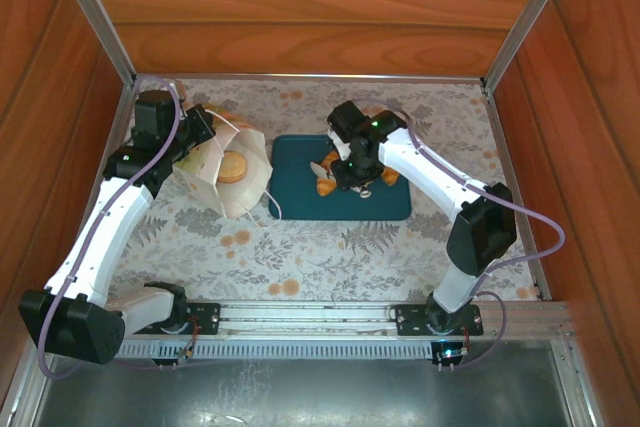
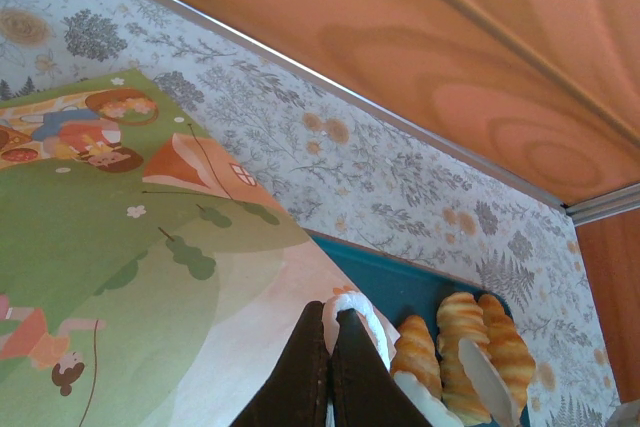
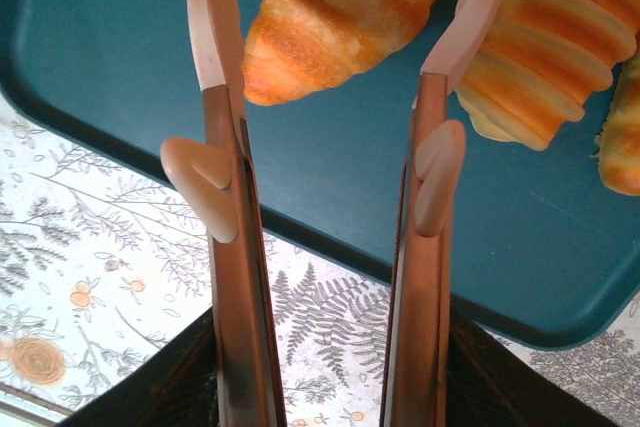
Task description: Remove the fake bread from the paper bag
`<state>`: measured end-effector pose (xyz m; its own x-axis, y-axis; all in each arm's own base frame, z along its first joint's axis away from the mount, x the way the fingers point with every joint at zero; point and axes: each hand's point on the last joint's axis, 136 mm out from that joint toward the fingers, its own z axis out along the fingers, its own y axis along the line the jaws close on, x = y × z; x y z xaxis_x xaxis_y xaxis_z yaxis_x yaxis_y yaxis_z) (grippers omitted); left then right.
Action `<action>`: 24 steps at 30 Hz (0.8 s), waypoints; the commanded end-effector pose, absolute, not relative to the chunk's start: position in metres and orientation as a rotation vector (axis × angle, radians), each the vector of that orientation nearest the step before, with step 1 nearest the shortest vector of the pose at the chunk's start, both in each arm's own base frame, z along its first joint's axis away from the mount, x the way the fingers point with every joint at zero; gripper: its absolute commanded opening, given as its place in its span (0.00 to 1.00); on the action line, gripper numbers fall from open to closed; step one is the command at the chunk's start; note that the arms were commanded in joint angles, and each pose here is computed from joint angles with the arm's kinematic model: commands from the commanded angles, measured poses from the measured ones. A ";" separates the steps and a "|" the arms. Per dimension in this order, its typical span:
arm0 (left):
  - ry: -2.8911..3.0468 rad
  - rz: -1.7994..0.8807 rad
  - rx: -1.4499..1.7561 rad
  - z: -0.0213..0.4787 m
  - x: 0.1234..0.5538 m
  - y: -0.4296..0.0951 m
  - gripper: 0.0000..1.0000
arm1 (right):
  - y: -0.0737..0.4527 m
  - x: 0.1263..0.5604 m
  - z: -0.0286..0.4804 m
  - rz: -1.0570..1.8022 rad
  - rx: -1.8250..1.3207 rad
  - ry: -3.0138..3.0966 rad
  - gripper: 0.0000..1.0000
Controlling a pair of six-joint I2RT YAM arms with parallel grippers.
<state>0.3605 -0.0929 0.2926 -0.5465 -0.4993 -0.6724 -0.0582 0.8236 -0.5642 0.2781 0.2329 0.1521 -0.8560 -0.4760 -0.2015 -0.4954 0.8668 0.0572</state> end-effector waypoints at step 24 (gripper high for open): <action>2.059 -0.618 -0.371 0.300 0.359 -0.096 0.00 | 0.214 0.296 0.147 -0.059 -0.912 2.890 0.35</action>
<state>0.3602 -0.0938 0.2926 -0.5495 -0.4934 -0.6743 -0.0513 0.8254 -0.5622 0.2870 0.2268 0.1432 -0.8515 -0.5113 -0.1166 -0.5139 0.8578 -0.0084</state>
